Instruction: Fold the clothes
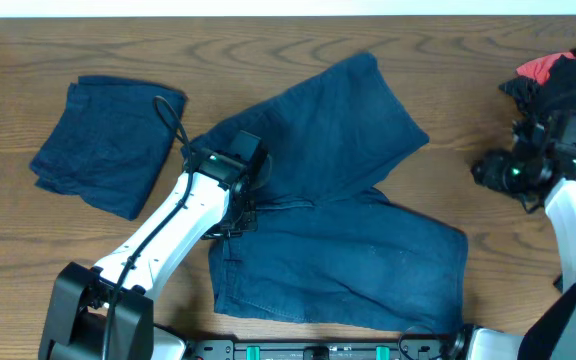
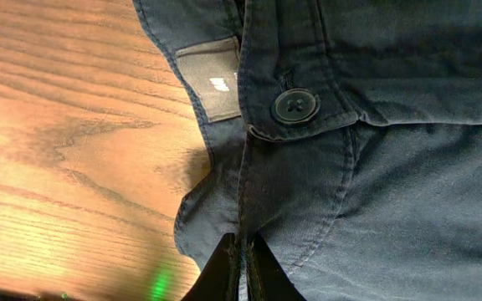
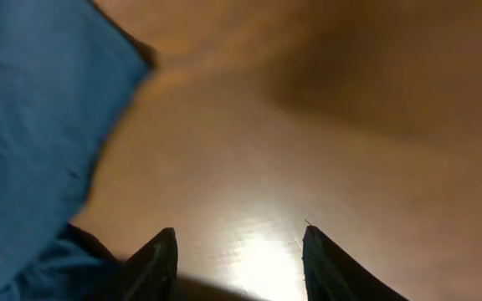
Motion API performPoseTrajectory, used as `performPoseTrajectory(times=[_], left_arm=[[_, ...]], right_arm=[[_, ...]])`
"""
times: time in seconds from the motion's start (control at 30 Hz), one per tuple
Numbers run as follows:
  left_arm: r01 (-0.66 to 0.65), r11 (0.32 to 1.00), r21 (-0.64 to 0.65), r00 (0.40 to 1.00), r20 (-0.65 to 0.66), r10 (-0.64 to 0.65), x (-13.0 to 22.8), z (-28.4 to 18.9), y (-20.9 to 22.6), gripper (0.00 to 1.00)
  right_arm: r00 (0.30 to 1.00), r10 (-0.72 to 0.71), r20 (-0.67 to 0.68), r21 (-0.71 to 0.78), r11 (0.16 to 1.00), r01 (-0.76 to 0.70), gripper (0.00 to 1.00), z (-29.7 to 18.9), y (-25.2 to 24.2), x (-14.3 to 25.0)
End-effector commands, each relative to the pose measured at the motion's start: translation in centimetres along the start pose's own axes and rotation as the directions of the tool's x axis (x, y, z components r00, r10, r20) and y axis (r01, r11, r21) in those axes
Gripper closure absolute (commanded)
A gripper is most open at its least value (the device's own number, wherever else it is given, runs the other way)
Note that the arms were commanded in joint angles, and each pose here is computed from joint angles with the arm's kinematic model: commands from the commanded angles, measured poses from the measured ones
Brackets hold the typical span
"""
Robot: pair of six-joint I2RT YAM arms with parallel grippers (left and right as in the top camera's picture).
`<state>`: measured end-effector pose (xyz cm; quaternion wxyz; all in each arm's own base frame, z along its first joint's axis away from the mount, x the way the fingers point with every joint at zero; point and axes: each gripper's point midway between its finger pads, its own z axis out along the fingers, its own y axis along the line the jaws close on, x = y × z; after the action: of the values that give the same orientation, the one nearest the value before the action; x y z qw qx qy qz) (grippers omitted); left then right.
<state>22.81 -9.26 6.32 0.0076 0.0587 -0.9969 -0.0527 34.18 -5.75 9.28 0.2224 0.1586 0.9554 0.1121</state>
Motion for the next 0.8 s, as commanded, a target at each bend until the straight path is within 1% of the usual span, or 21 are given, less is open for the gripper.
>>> performPoseTrajectory(times=[0.0, 0.07, 0.17, 0.4, 0.57, 0.77], left_arm=[[0.024, 0.999, -0.025, 1.000, 0.004, -0.024, -0.1, 0.0, 0.5, 0.94], [0.024, 0.999, -0.025, 1.000, 0.004, -0.024, -0.1, 0.0, 0.5, 0.94], [0.024, 0.999, -0.026, 1.000, 0.003, -0.024, -0.1, 0.1, 0.5, 0.93], [0.024, 0.999, -0.025, 1.000, 0.004, -0.024, -0.1, 0.1, 0.5, 0.94], [0.025, 0.999, -0.023, 1.000, 0.008, -0.025, -0.2, 0.1, 0.5, 0.94], [0.028, 0.999, -0.023, 1.000, 0.007, -0.028, -0.2, 0.1, 0.5, 0.93]], right_arm=[[0.997, -0.078, 0.002, -0.074, 0.994, 0.078, 0.56, 2.2, 1.8, -0.8], [0.993, -0.111, 0.034, -0.102, 0.988, 0.114, 0.57, 3.7, 2.3, -1.8], [0.991, -0.124, 0.057, -0.125, 0.984, 0.131, 0.59, 6.0, 2.5, -2.6], [0.992, -0.117, 0.057, -0.231, 0.965, 0.127, 0.58, 9.9, 4.2, -2.6], [0.989, -0.131, 0.063, -0.249, 0.958, 0.143, 0.58, 12.1, 5.4, -2.4], [0.988, -0.134, 0.073, -0.272, 0.951, 0.149, 0.57, 13.5, 7.1, -2.2]])
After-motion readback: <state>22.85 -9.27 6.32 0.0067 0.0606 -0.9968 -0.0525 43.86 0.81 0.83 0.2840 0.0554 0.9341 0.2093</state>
